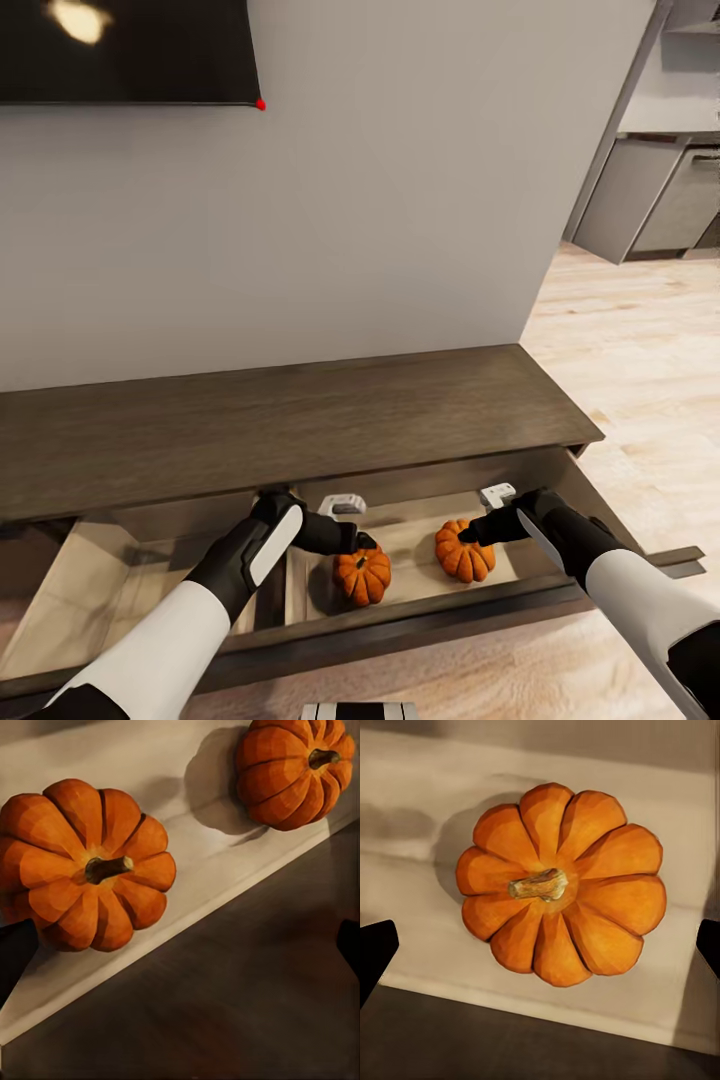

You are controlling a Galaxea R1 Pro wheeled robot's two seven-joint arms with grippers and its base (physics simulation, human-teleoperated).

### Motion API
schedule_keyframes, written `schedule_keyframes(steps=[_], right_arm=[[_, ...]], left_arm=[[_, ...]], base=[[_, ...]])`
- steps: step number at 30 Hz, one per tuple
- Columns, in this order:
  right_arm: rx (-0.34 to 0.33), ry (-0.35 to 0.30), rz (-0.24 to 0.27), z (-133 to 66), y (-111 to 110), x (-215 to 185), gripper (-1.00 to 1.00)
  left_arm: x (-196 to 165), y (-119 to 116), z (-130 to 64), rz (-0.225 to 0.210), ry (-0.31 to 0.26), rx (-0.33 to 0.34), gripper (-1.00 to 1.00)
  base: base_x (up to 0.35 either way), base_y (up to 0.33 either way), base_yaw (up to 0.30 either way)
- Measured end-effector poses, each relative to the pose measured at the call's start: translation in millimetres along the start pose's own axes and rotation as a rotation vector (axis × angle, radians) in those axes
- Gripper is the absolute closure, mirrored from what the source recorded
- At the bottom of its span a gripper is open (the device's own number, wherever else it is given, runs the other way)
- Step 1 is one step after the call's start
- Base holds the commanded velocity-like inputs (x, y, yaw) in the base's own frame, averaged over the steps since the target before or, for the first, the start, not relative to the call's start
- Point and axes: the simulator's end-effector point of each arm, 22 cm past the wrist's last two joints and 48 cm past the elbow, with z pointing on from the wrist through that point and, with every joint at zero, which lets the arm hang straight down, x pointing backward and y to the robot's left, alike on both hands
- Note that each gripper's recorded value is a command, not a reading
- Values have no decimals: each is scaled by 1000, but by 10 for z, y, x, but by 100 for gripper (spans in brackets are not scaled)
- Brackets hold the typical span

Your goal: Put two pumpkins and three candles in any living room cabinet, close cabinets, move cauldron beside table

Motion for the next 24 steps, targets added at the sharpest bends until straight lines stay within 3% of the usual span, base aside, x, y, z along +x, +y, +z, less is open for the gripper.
schedule_keyframes(steps=[8,16,24], right_arm=[[6,-30,-9,-158,26,-129,-100],[12,34,1,-289,134,-71,-100],[24,17,-12,-454,147,-165,-100]], left_arm=[[-50,-61,-121,11,-15,-7,-100],[93,-89,-182,0,39,-16,-100],[101,-140,-300,5,46,-22,-100]], base=[[0,0,0],[0,0,0],[0,0,0]])
